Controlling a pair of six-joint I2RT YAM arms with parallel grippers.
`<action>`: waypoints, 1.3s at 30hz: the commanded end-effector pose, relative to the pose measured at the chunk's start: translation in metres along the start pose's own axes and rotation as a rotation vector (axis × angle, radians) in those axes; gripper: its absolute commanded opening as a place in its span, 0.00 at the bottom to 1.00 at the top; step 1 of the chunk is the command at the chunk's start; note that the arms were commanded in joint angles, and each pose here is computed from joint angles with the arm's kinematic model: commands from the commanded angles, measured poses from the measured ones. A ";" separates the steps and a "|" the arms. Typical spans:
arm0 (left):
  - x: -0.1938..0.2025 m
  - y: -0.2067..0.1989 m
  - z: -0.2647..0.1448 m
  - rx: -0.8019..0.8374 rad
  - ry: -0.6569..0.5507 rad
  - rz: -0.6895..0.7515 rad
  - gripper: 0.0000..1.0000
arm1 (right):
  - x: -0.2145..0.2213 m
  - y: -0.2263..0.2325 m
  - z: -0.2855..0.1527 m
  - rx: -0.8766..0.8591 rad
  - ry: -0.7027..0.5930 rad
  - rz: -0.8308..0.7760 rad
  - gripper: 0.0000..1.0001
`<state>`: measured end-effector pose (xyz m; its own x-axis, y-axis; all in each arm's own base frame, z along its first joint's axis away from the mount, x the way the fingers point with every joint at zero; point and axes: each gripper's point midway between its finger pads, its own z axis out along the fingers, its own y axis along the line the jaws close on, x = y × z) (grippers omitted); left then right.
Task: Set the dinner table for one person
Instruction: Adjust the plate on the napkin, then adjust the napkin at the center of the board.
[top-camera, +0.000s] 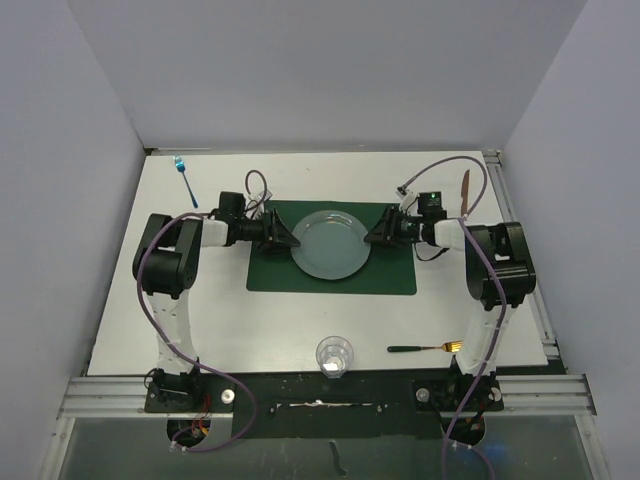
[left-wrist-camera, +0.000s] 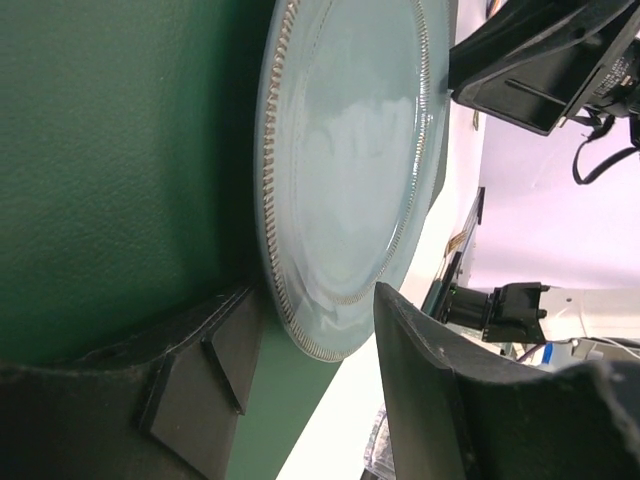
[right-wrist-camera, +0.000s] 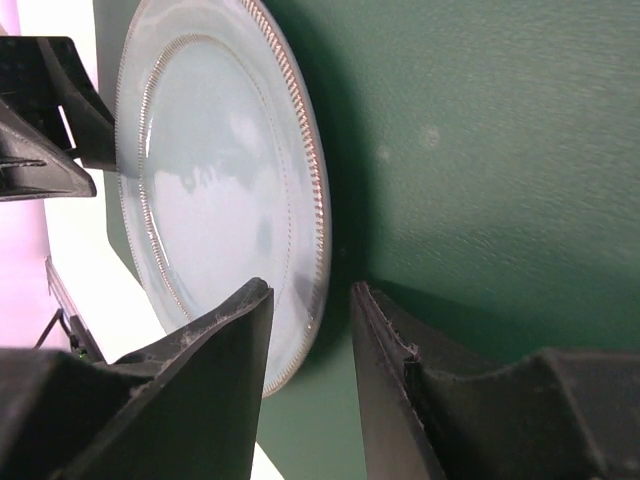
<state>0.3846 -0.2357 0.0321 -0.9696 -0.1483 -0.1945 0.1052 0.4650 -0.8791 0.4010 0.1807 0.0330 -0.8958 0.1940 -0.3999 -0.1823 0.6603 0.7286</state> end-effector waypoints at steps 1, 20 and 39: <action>-0.005 0.026 -0.018 -0.137 -0.049 -0.006 0.50 | -0.019 0.007 -0.023 0.048 -0.066 -0.068 0.37; -0.002 0.009 -0.062 -0.275 -0.234 -0.044 0.50 | -0.026 0.011 -0.055 0.169 -0.142 -0.092 0.00; 0.021 0.038 -0.049 -0.645 -0.184 0.000 0.16 | 0.002 -0.021 -0.074 0.404 -0.140 -0.077 0.03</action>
<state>0.3618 -0.1834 0.0200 -0.9038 -0.2957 -0.3093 -0.0892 0.8371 -0.5397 0.3665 0.1204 0.0408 -0.8573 0.2220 -0.4646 -0.0332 0.8766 0.4801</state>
